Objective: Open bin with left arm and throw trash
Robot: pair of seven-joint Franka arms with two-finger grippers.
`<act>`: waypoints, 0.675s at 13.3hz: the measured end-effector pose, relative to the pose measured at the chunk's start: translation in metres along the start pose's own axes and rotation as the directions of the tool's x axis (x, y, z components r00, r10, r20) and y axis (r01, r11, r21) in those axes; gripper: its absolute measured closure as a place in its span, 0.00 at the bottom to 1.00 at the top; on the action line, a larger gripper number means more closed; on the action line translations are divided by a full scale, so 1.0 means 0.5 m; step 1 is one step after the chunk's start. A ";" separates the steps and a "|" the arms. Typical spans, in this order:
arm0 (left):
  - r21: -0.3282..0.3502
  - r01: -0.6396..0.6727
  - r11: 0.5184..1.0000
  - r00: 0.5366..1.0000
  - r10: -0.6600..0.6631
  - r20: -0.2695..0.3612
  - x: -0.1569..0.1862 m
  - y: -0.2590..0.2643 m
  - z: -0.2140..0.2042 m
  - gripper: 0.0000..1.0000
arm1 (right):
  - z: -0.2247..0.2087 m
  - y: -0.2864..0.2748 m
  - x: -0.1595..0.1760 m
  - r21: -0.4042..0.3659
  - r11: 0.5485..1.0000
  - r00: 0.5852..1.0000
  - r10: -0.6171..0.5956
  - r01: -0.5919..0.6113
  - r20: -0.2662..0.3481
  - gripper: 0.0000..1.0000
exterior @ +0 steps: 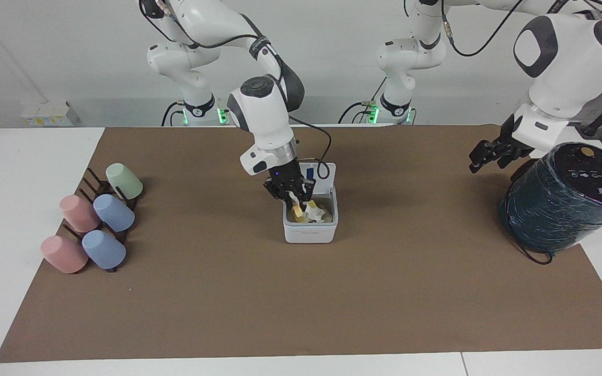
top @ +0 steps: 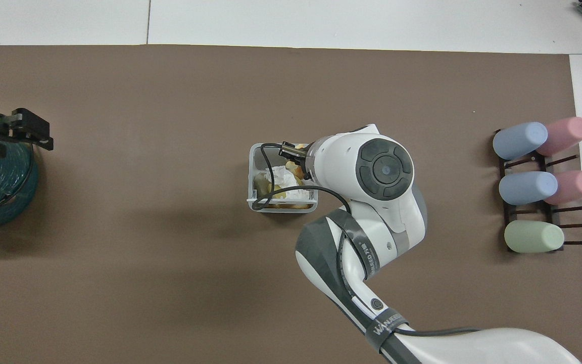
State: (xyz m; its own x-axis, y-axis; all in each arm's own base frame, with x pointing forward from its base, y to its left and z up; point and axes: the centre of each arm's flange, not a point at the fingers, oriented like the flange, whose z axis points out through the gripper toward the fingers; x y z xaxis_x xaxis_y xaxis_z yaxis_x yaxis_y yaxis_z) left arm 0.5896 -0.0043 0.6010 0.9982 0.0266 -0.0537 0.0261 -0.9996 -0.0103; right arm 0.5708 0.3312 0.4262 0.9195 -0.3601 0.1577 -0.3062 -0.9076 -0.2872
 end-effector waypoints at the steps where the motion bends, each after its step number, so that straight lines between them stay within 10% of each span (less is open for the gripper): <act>1: 0.031 -0.061 0.998 0.998 0.061 -0.013 -0.011 -0.002 -0.019 0.12 | -0.002 0.002 0.003 -0.007 1.000 1.000 0.002 -0.002 0.005 0.32; 4: 0.055 -0.156 0.986 0.987 0.159 -0.039 -0.021 0.017 -0.042 0.00 | -0.019 0.008 0.017 -0.008 1.000 1.000 0.012 -0.012 -0.002 0.00; 9: 0.045 -0.157 0.987 0.982 0.161 -0.100 -0.006 0.040 -0.037 0.00 | -0.126 0.105 0.117 -0.046 0.999 0.999 0.012 -0.014 -0.042 0.00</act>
State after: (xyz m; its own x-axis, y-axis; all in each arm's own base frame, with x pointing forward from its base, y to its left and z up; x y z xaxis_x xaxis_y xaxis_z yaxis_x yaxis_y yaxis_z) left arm 0.5882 -0.0247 0.6195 0.9897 -0.1358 0.0454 -0.1337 -0.9899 -0.0469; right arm 0.5933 0.2488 0.4798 0.9045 -0.3798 0.1939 -0.3300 -0.9114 -0.2459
